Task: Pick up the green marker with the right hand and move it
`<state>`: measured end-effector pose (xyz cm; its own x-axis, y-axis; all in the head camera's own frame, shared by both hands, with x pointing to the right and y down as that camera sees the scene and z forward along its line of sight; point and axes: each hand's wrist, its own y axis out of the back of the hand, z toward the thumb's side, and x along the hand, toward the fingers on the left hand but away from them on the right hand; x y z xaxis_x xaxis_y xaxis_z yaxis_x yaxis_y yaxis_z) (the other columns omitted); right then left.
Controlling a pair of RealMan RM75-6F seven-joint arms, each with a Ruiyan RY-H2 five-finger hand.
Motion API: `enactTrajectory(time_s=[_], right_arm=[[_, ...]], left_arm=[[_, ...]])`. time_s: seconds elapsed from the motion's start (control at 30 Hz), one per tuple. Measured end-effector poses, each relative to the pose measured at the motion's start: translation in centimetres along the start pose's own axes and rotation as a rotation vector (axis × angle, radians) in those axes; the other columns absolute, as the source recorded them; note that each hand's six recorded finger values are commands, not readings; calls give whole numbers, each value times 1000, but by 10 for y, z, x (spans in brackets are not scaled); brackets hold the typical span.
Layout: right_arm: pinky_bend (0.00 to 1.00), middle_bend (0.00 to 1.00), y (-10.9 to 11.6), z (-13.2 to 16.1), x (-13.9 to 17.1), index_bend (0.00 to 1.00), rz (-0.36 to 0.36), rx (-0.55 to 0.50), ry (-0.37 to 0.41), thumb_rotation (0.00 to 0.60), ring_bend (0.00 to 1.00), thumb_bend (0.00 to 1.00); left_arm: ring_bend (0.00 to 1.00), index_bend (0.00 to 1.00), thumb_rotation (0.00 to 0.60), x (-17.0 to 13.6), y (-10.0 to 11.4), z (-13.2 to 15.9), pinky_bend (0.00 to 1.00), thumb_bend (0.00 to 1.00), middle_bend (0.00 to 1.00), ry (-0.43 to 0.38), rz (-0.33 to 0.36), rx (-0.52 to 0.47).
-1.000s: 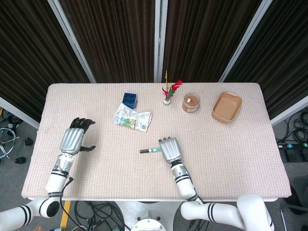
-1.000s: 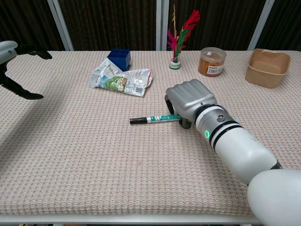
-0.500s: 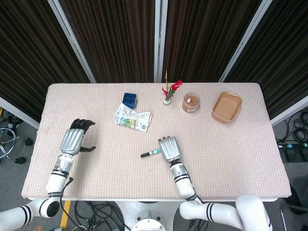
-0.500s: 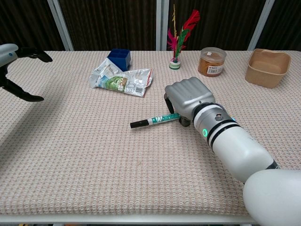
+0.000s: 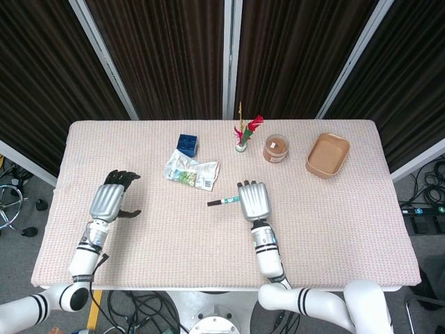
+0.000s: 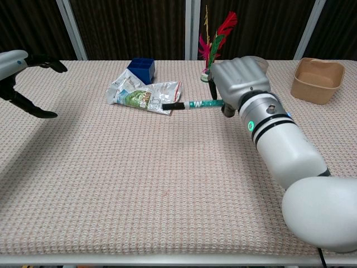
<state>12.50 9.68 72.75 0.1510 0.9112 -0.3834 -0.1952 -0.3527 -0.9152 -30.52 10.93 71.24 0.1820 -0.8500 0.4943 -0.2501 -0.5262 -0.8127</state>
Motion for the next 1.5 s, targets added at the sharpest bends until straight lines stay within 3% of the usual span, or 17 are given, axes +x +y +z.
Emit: enactTrajectory(time_s=[0.2,0.4,0.8,1.2,1.5], right_arm=[[709,637,22,-19,-21,660,-86,64,-84,600,561,274],[709,637,28,-23,-37,661,-106,116,-124,600,561,279],[684,633,18,13,-50,666,-74,76,-117,600,561,279],[657,629,12,42,-55,663,-15,-17,-97,600,560,282],[655,628,13,51,-54,662,-12,-32,-89,600,559,284]], left_arm=[[134,220,600,18,-5,28,165,101,235,-34,-10,2],[203,302,600,38,-9,63,219,138,315,-55,28,-16],[326,401,600,78,-3,117,335,189,410,21,105,-81],[353,426,600,81,-29,141,363,190,439,73,57,-128],[371,436,600,85,-33,148,379,193,449,81,55,-139]])
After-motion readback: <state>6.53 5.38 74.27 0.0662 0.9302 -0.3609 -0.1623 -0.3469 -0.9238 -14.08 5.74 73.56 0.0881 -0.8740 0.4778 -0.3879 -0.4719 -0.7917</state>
